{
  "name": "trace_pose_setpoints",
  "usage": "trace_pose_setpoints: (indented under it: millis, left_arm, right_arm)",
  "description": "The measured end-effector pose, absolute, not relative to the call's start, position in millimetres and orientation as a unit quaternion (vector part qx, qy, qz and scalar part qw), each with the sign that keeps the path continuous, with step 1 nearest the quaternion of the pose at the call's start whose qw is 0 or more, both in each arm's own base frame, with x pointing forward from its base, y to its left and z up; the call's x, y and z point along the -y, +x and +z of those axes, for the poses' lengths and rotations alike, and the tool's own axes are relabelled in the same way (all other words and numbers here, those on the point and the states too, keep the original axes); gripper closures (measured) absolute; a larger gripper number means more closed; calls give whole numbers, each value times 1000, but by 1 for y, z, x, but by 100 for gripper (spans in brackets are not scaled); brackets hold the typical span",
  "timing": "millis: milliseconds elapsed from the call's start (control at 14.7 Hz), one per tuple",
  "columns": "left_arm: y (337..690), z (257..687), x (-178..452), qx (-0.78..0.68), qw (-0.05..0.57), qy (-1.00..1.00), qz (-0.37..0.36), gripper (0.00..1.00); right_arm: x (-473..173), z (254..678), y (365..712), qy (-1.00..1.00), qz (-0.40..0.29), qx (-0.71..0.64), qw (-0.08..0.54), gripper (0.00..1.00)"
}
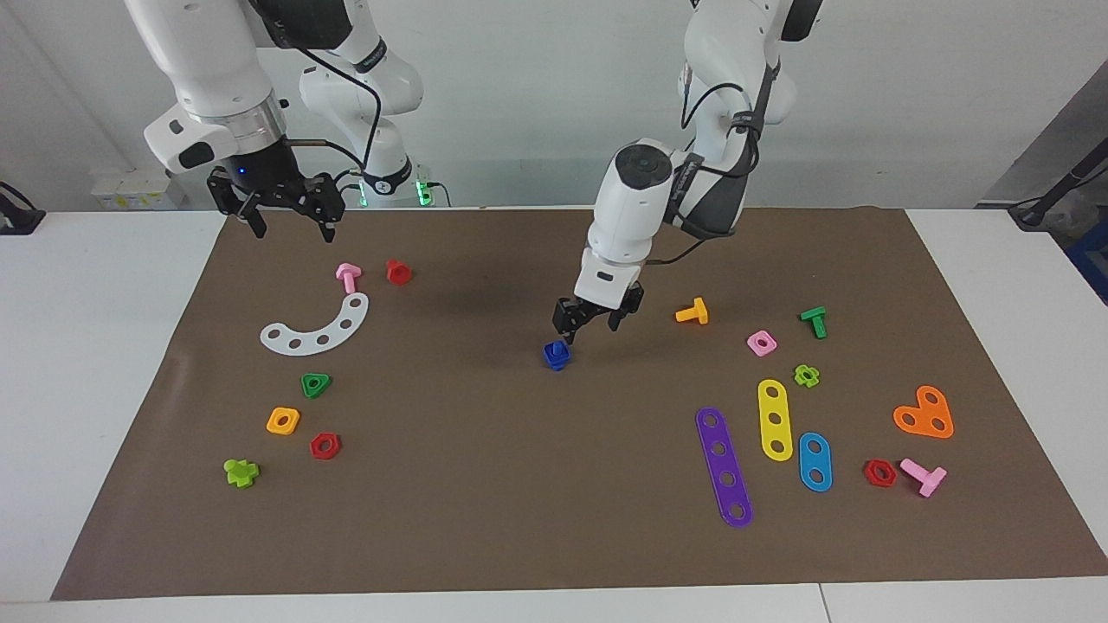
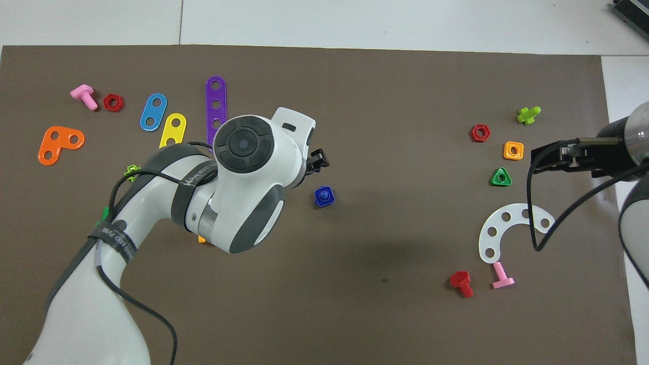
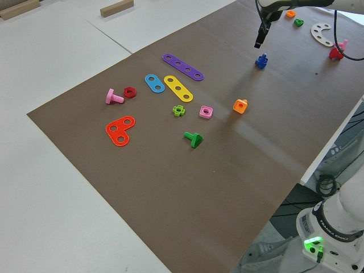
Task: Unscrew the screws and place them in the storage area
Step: 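Lower the left gripper onto the blue square nut and close it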
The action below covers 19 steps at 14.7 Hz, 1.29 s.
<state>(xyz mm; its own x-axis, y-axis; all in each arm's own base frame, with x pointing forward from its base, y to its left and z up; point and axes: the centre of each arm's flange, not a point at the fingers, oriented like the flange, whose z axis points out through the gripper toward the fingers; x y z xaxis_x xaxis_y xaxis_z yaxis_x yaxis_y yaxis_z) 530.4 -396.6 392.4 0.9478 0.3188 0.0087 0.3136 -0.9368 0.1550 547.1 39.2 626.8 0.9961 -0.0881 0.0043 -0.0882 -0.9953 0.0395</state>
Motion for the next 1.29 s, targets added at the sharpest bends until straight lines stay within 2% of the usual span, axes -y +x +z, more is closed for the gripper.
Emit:
trace_pose_setpoints:
  millis: [272,679,883,1086,1290]
  left_arm:
    - [527,342,421,-164,81,983,13,15]
    - [510,310,429,-157,70,985,3,25]
    - [500,301,434,-150,68,986,1,29]
    - [499,302,435,-146,67,987,2,38]
    - [499,301,435,-140,62,988,8,37]
  right_arm:
    - [-39,627,547,999,1,44,20,0]
    - [-39,627,547,999,1,44,20,0]
    - [-37,627,547,999,1,46,20,0]
    - [-37,627,547,999,1,46,20,0]
    - [-37,627,547,999,1,46,20,0]
